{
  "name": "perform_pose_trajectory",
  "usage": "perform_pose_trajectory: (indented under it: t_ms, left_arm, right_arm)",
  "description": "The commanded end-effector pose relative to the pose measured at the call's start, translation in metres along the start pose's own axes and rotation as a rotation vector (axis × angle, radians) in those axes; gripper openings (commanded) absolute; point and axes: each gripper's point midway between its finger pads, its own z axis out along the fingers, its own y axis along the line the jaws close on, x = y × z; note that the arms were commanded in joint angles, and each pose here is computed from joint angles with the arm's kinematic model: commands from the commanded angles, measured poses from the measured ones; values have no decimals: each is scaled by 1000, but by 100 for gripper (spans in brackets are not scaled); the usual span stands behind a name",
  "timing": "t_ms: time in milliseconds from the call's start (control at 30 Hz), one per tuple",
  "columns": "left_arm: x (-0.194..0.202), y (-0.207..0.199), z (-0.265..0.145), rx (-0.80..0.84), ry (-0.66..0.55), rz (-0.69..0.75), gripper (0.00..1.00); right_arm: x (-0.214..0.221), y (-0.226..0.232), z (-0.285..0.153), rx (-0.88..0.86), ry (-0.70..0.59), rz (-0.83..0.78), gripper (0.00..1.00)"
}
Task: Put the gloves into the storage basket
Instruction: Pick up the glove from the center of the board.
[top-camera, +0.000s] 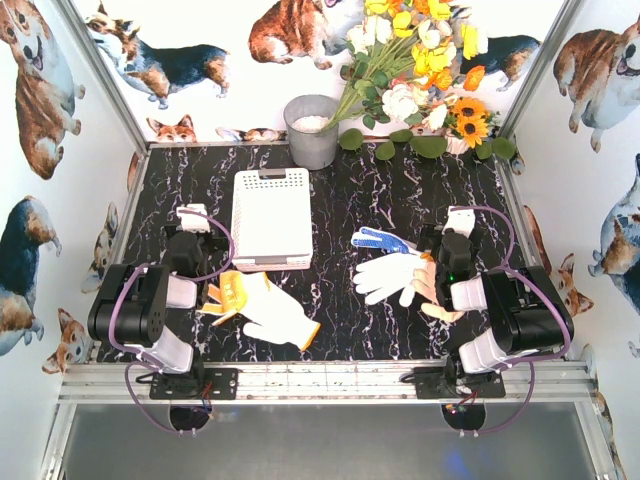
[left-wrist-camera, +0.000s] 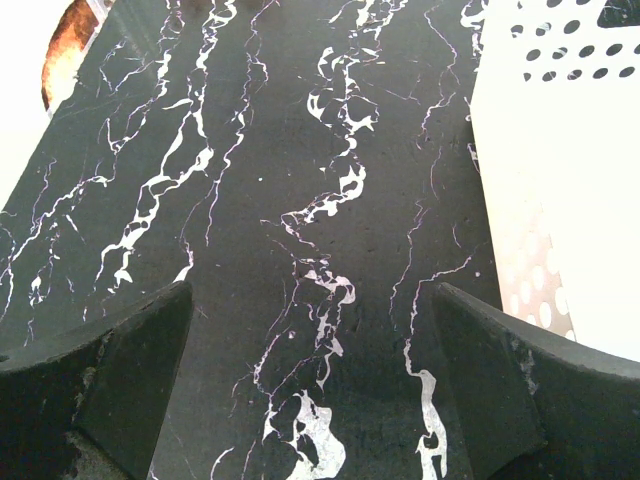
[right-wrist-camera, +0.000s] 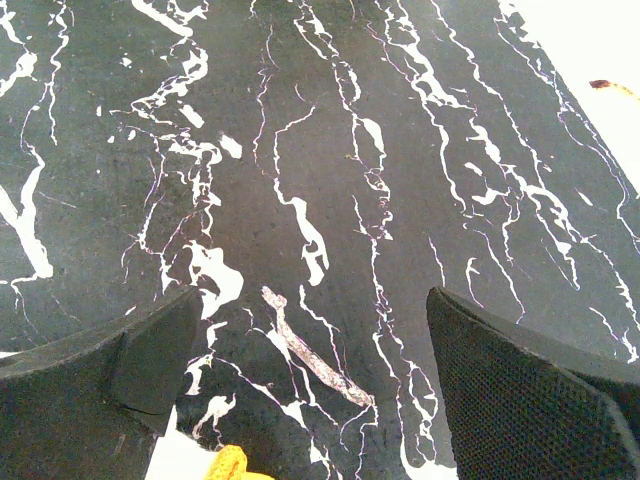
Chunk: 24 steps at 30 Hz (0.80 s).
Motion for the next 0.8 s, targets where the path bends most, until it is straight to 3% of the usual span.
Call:
perform_pose_trajectory:
  t_ms: [0, 367, 533, 667, 767]
  left_arm:
    - [-9, 5, 0, -15, -28, -8, 100]
    - [-31, 39, -13, -258, 57, -147, 100]
    - [-50, 36, -30, -242, 32, -233, 100]
    - [-81, 26, -41, -195, 58, -344, 100]
    - [-119, 12, -53, -113, 57, -416, 100]
  right_arm:
    - [-19, -1, 0, 0, -64, 28, 100]
    - [-30, -7, -21, -10, -165, 61, 100]
    - [-64, -52, -39, 245, -134, 180, 100]
    - [-116, -63, -74, 235, -207, 296, 100]
    - [-144, -61, -100, 182, -177, 329, 100]
